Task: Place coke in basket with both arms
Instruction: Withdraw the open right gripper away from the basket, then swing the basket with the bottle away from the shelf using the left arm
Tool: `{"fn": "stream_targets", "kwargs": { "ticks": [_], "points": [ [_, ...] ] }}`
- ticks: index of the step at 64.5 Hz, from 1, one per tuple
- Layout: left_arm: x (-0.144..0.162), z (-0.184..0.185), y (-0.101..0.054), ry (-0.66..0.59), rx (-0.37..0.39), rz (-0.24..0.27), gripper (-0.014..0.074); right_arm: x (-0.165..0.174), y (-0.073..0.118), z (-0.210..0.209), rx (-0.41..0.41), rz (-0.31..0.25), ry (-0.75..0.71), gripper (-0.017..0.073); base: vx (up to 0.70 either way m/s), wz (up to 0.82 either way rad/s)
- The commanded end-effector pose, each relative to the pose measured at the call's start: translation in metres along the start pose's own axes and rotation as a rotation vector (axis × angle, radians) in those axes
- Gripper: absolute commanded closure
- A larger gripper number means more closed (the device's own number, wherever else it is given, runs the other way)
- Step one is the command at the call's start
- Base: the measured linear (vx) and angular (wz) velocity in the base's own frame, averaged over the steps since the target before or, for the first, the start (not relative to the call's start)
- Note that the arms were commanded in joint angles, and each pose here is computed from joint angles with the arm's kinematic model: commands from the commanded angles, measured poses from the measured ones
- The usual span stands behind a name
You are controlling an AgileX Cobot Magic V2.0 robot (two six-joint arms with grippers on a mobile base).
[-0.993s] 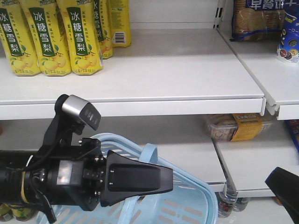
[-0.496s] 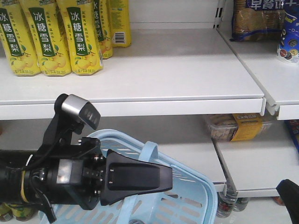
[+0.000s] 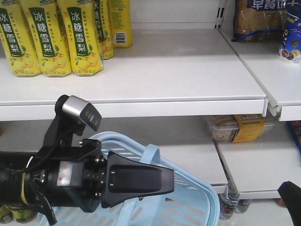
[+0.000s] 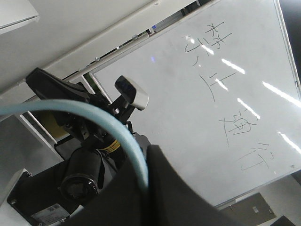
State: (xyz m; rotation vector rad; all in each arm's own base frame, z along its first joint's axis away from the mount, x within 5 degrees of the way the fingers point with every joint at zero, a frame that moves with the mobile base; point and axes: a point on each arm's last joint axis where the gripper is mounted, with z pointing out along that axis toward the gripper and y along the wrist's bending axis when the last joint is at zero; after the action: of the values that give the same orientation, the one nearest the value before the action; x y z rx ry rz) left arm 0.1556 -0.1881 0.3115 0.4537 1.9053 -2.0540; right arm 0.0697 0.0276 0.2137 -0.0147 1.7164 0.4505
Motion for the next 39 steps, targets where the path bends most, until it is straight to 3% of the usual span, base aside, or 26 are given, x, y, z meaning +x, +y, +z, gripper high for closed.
{"fn": "stream_targets", "kwargs": {
  "ticks": [1,20,39],
  "points": [
    [-0.002,-0.004,-0.040,0.017,0.289,0.024,0.0601,-0.009,0.000,0.000,0.018,-0.026,-0.022,0.0564,0.00,0.00],
    [0.017,-0.017,-0.058,0.033,0.305,0.085,0.0601,-0.009,0.000,0.000,0.018,-0.026,-0.022,0.0564,0.00,0.00],
    [0.045,-0.038,-0.083,-0.003,0.314,0.185,0.0601,-0.009,0.000,0.000,0.018,-0.026,-0.022,0.0564,0.00,0.00]
  ]
}}
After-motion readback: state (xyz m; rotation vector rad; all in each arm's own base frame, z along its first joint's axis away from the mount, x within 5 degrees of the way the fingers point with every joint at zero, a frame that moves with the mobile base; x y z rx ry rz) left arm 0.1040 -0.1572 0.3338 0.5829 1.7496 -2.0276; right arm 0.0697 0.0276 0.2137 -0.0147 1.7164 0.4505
